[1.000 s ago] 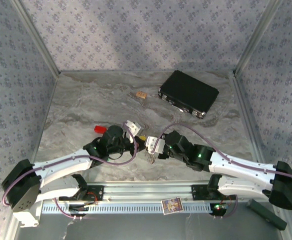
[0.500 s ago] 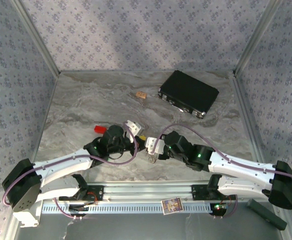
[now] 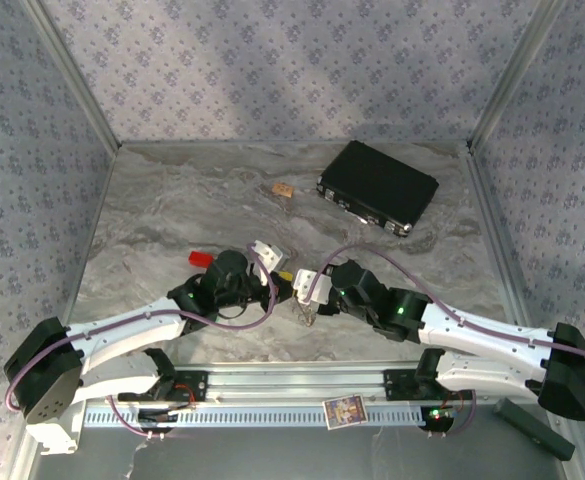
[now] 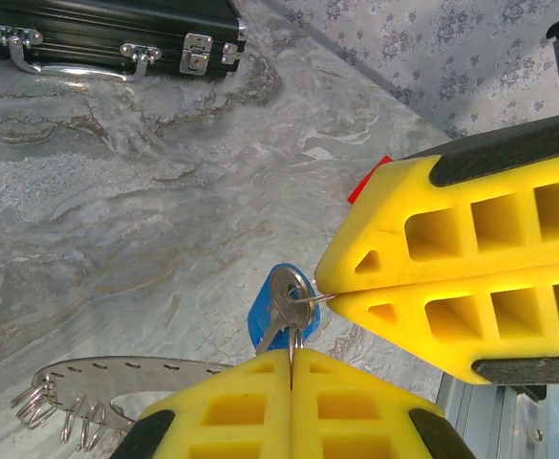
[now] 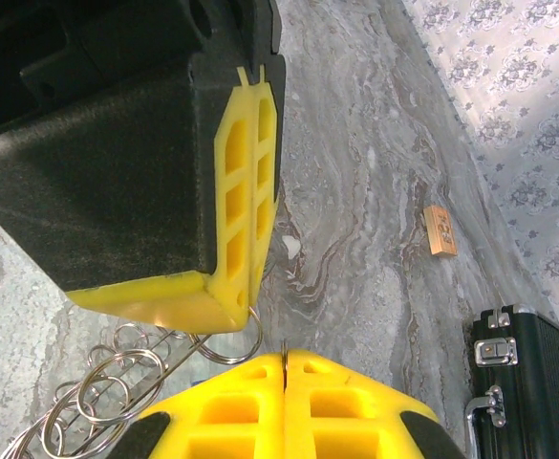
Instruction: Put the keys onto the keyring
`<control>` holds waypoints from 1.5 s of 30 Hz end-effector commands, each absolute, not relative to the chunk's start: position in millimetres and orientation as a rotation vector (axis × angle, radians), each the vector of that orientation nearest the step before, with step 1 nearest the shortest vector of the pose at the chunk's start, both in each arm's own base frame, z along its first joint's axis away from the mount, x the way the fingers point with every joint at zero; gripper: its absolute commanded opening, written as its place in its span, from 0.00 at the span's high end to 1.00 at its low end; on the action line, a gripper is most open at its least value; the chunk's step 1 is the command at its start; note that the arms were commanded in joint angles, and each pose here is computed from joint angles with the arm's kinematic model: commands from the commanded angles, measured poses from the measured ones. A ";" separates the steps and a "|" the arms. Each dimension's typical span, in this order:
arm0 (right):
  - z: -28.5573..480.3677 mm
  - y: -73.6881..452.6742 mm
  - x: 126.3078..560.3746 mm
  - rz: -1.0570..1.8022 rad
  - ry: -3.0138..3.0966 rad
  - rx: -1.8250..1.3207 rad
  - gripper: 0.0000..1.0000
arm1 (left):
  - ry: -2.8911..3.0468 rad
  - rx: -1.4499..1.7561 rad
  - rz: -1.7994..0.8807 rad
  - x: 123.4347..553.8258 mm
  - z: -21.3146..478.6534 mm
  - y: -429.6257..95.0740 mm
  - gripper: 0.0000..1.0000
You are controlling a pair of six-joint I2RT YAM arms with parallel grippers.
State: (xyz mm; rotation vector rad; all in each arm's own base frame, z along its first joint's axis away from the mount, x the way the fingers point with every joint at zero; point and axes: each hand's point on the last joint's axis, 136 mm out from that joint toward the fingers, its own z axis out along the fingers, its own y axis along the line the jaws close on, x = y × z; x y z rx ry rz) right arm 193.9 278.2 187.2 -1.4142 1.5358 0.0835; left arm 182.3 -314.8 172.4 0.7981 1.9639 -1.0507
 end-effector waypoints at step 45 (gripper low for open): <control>167.3 283.0 173.2 0.206 1.584 -1.534 1.00 | 1.855 0.792 -1.096 186.8 203.8 -324.9 1.00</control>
